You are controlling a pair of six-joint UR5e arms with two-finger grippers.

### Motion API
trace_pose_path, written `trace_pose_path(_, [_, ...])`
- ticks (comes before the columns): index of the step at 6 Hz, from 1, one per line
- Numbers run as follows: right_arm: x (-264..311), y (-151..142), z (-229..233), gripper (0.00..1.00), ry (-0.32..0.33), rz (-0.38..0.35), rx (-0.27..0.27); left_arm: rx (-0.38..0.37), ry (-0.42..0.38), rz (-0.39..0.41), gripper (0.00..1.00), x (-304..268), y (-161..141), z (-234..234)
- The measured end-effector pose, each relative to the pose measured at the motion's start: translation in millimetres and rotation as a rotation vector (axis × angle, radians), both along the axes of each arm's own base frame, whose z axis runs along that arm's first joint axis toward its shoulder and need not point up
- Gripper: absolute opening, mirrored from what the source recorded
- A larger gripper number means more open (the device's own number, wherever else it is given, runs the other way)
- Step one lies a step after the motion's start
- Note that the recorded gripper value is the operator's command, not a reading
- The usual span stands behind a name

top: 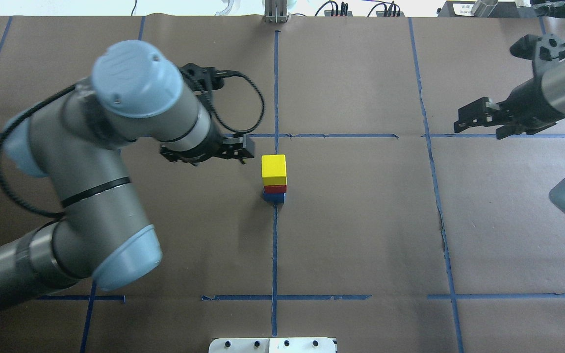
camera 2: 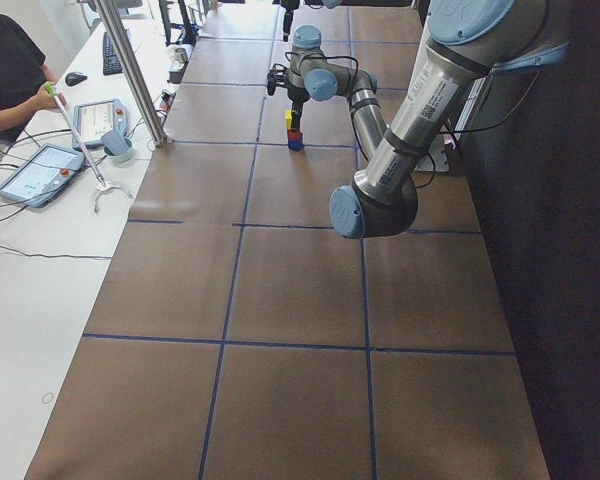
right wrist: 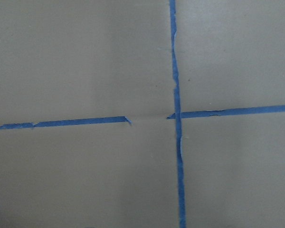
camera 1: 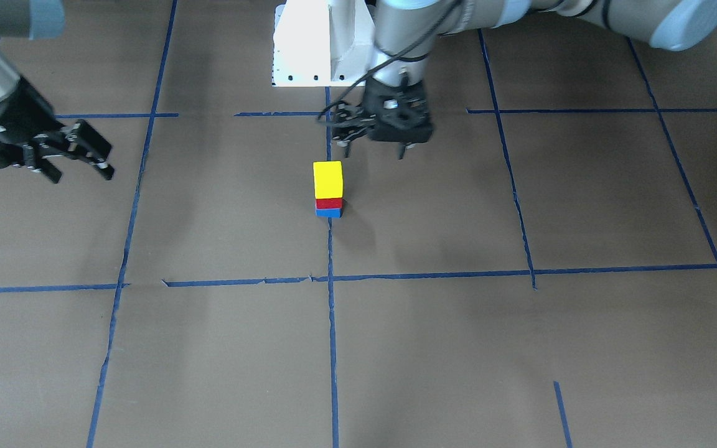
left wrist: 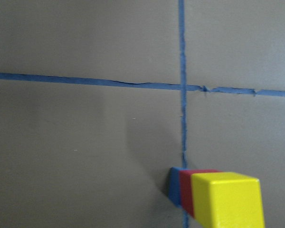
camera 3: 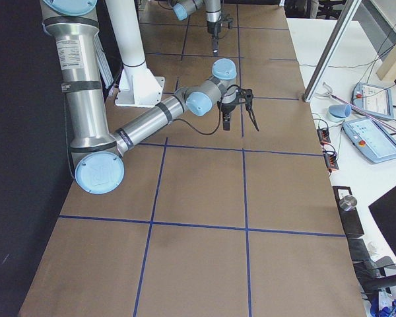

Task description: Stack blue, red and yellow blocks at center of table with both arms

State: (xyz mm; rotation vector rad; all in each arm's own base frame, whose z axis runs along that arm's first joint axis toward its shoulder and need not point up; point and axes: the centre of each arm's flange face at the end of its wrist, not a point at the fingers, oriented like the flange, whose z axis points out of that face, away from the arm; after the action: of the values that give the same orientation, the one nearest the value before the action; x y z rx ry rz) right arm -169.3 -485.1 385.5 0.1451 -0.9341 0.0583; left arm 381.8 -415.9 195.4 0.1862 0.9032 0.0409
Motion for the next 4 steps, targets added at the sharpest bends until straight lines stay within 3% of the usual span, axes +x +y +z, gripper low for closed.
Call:
trace_pose_path(2, [80.4, 4.6, 54.6, 1.00, 0.044, -0.058, 0.068, 0.085, -0.119, 0.142, 1.00, -126.0, -11.0, 123.2])
trace_pose_path(4, [147.5, 17.6, 101.4, 1.00, 0.085, -0.123, 0.079, 0.152, -0.151, 0.242, 1.00, -270.2, -33.5, 223.1])
